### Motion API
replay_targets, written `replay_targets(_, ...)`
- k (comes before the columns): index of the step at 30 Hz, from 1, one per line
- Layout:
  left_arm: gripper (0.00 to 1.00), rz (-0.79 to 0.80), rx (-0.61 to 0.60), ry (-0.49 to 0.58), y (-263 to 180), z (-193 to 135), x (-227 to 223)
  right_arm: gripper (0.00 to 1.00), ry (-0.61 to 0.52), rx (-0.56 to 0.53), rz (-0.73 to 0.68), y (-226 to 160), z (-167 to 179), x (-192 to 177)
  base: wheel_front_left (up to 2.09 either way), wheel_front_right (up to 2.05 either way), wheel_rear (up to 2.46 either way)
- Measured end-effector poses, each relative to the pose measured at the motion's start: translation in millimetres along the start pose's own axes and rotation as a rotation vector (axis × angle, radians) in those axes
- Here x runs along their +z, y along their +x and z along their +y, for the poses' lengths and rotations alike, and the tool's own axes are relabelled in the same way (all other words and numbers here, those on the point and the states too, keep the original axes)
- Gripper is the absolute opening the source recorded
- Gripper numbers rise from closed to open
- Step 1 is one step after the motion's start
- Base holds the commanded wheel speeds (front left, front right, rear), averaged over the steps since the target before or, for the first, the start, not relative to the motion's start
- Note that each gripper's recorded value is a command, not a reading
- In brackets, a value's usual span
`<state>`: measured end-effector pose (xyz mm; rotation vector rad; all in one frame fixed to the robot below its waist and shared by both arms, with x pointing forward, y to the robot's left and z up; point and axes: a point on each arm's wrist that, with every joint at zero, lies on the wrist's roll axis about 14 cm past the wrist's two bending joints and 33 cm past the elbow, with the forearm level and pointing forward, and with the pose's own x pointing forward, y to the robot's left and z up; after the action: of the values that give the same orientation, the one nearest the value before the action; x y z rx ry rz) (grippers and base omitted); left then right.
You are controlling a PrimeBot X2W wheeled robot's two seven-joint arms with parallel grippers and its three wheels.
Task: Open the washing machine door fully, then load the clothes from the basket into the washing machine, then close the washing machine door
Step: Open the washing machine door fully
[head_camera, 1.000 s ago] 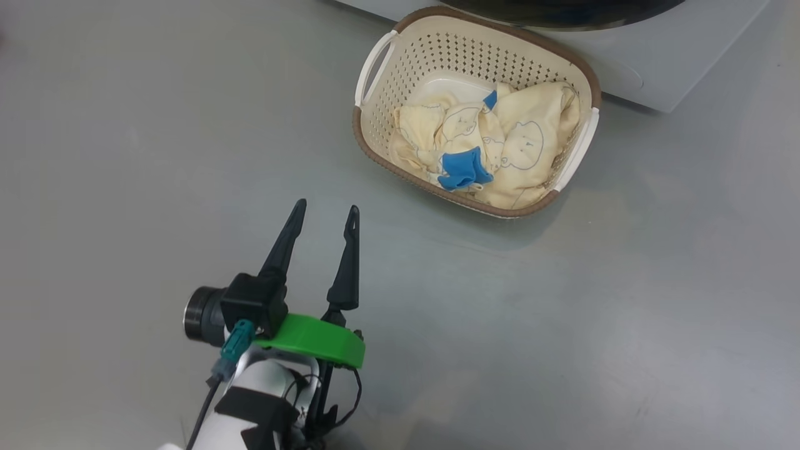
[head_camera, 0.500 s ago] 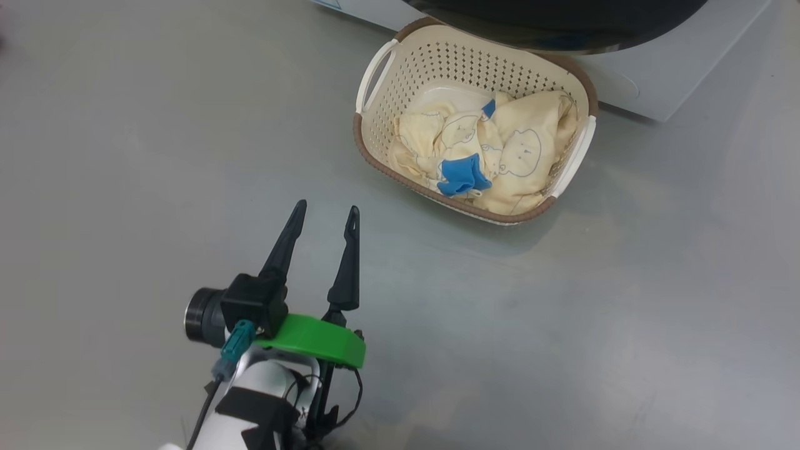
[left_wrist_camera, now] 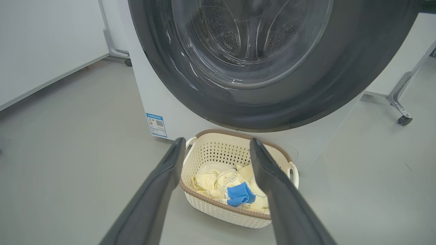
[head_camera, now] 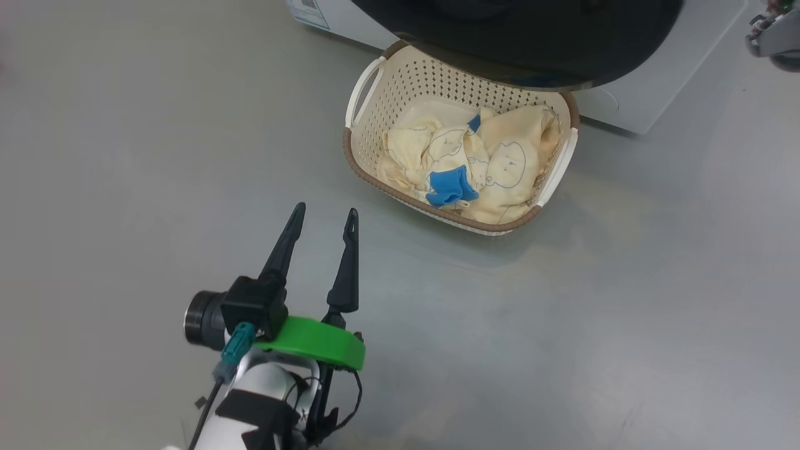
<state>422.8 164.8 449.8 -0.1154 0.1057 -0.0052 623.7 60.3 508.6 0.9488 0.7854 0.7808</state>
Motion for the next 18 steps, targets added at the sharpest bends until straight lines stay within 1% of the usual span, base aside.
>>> replay_targets(18,1.0,-0.021,-0.02,0.008,-4.1,-6.1,7.4,0.0,0.007,0.006,0.135,-5.9,3.0,-54.7,0.0,0.0,0.0)
